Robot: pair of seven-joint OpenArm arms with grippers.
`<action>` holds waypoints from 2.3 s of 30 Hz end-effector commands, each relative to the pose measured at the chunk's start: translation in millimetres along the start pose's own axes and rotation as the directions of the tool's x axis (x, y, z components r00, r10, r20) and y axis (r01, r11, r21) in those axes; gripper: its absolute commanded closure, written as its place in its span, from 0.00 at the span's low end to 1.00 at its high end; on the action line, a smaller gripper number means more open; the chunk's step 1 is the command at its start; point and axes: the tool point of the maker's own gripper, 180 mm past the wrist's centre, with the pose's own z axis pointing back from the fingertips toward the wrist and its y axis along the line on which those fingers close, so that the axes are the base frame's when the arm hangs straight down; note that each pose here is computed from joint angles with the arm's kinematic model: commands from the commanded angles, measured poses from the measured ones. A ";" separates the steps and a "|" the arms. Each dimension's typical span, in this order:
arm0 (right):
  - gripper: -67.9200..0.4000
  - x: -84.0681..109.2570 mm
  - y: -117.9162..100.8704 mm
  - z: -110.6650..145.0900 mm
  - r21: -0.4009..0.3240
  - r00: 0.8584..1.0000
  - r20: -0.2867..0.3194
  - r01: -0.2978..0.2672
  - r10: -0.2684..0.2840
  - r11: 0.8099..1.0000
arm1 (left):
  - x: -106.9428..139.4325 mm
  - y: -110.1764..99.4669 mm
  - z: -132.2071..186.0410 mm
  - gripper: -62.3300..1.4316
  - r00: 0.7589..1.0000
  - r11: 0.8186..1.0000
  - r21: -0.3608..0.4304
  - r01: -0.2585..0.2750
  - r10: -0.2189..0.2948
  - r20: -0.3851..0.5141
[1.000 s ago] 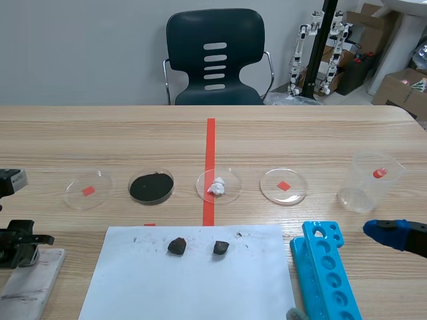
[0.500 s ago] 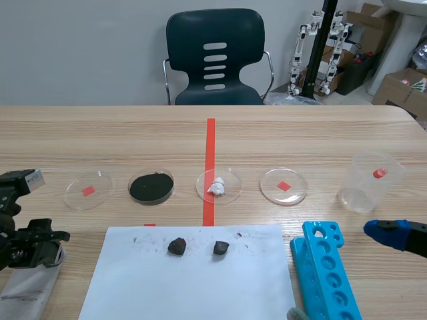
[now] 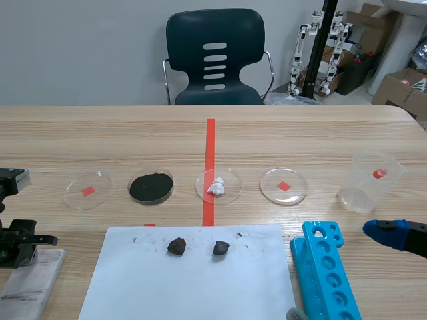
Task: Rub the mineral on the streak plate
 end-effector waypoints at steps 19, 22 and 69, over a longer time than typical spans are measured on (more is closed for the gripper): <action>0.00 6.3 -2.7 -0.2 -0.001 1.000 0.026 -0.005 0.005 1.000 | 3.9 -31.4 3.7 0.77 0.999 0.983 -0.181 -0.027 0.031 0.017; 0.00 6.3 -2.7 -0.2 -0.001 1.000 0.026 -0.005 0.005 1.000 | -1.1 -15.0 1.5 0.77 0.999 0.995 -0.089 -0.034 0.034 -0.008; 0.00 6.3 -2.7 -0.2 -0.001 1.000 0.026 -0.005 0.005 1.000 | -14.0 1.9 -2.5 0.77 0.998 0.997 0.075 0.005 0.000 -0.063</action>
